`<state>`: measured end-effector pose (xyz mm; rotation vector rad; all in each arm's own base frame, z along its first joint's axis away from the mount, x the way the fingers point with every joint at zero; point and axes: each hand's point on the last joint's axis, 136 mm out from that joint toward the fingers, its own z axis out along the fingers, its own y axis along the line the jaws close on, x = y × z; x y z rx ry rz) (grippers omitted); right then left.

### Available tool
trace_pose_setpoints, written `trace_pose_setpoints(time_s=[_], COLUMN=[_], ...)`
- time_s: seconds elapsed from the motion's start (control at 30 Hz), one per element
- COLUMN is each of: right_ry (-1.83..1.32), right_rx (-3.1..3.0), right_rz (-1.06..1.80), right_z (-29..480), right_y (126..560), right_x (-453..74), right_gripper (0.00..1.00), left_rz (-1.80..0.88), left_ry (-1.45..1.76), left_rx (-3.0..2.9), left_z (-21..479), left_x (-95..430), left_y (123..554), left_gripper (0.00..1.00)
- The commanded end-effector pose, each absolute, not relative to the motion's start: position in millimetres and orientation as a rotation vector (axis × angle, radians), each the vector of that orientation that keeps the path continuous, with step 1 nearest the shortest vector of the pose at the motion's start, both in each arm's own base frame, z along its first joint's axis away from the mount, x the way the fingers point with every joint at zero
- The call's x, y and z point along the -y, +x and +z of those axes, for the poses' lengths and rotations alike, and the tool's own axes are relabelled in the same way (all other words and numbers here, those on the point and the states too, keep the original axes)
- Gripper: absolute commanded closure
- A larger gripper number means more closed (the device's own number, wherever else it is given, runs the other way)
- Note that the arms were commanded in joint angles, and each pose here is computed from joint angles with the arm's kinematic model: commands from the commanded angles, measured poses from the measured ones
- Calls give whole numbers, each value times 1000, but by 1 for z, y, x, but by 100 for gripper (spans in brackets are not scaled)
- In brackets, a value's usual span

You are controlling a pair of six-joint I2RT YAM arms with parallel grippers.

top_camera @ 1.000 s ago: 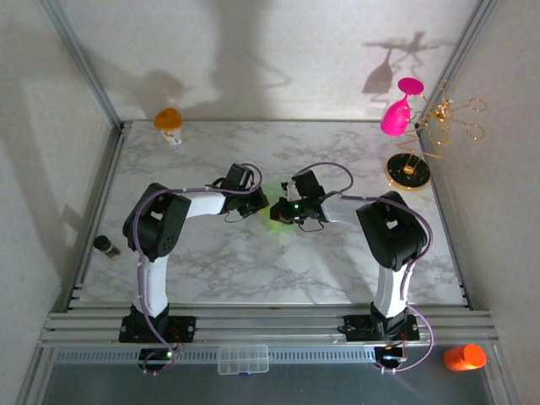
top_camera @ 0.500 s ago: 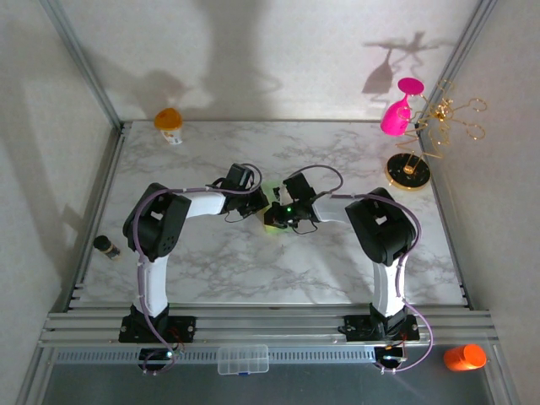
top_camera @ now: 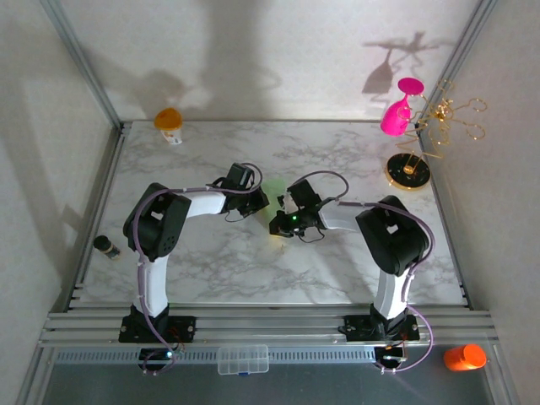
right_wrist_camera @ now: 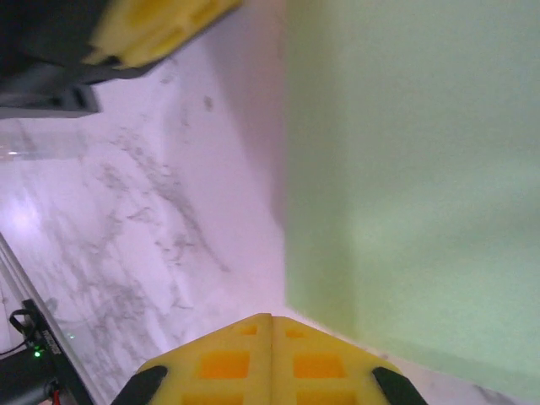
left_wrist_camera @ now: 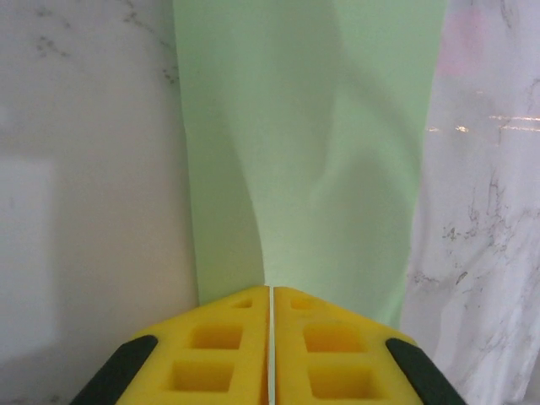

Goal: Fold a paper plane with a square sheet of paper (pick it up from the middle)
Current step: First fold the square sheet of paper in half at the center of the table, then fold the triangle a second time at the center of the table.

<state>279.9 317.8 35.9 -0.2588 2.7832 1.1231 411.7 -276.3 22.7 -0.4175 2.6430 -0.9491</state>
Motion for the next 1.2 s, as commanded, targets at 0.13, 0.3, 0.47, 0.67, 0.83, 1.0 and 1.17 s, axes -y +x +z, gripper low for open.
trace_pose_setpoints(time_s=[0.13, 0.3, 0.47, 0.67, 0.83, 1.0, 1.17], right_ry=[-43, 105, 185, 270, 265, 263, 245], right_rx=[-2687, -2700, -2726, -2760, -2782, -2814, -2827], right_rz=[938, 855, 799, 809, 867, 896, 934], right_z=[51, 42, 36, 27, 26, 23, 24], right_y=[321, 340, 342, 337, 334, 329, 327], right_x=[-278, -243, -225, -217, -224, -227, -232], right_gripper=[86, 72, 63, 57, 56, 56, 56], left_rz=[-1027, -1027, -977, -922, -885, -866, -861], left_ry=[-311, -399, -482, -529, -563, -600, -637], left_rx=[-2551, -2552, -2571, -2609, -2632, -2648, -2657], left_z=[74, 73, 61, 37, 22, 11, 4], left_x=[291, 294, 293, 288, 284, 279, 274], left_y=[420, 403, 393, 393, 392, 389, 385], left_gripper=[79, 71, 72, 73, 73, 73, 73])
